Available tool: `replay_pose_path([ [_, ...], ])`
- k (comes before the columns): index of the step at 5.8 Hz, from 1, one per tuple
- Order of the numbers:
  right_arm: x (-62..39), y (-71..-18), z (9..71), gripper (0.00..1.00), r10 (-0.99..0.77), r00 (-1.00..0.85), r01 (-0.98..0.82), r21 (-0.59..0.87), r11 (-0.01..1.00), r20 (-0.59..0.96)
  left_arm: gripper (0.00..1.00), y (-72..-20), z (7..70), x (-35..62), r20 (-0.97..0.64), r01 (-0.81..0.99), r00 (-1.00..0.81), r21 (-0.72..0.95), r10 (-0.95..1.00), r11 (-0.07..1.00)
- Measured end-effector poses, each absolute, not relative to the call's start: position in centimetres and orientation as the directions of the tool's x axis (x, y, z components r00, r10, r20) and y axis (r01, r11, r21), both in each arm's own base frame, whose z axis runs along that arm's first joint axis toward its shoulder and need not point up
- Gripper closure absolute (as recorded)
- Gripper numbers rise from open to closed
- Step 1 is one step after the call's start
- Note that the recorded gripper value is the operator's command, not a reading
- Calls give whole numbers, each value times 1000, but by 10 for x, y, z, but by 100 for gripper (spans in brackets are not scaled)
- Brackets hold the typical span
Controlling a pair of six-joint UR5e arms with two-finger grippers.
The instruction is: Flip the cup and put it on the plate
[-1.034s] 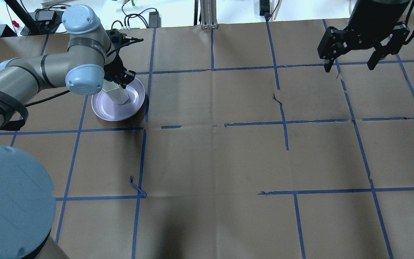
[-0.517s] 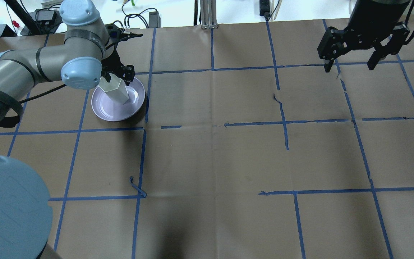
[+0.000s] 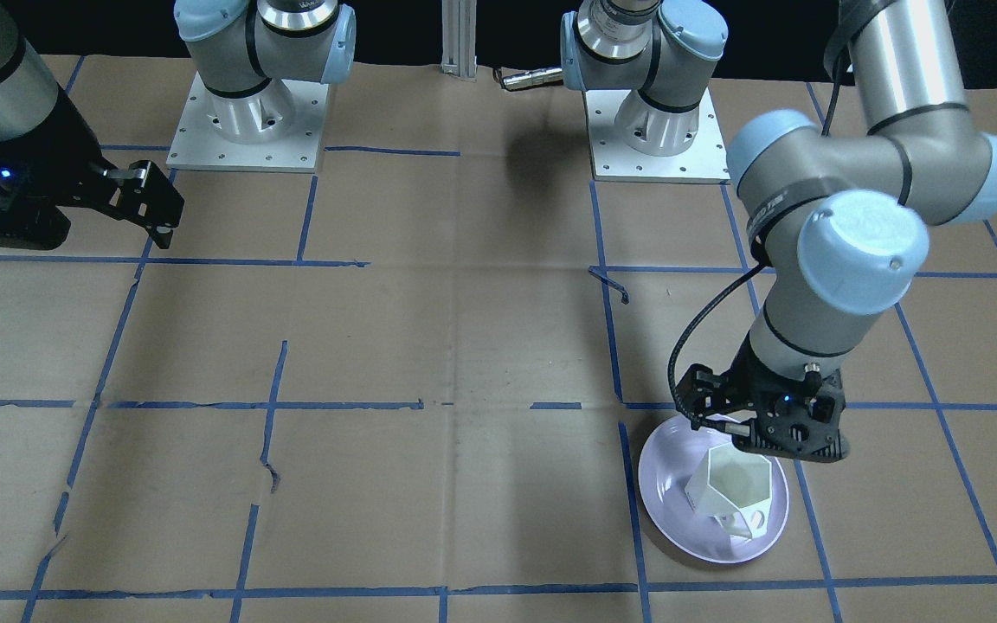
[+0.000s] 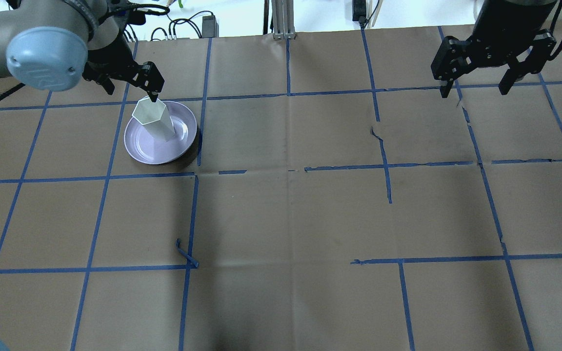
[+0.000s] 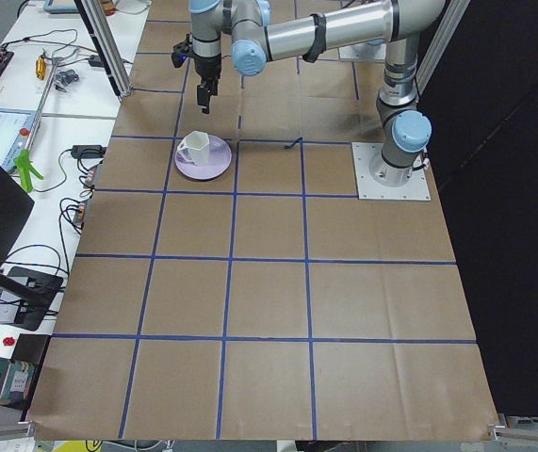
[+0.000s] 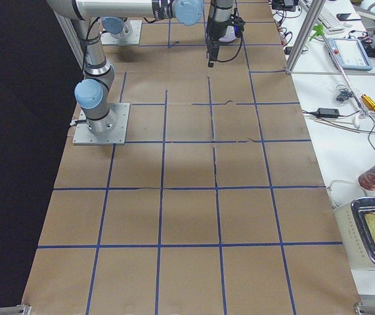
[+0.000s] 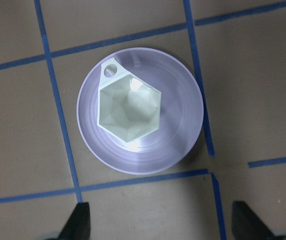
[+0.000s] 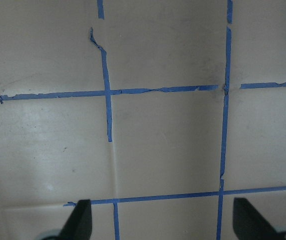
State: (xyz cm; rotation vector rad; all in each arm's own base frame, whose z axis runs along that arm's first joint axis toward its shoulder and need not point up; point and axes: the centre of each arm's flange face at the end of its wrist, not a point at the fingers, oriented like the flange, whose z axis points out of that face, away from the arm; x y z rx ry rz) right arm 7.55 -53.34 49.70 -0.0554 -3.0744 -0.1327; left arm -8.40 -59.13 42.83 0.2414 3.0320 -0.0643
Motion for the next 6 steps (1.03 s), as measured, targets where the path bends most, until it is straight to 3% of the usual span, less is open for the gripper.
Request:
replay_pose_path([
  [2, 75, -533, 497, 0, 33, -997, 39, 85, 996, 65, 1, -539, 480, -111, -70, 52, -996, -11, 51, 999],
  [6, 75, -533, 497, 0, 33, -997, 39, 86, 996, 65, 1, -514, 485, -170, -27, 18, -999, 9, 18, 1000],
])
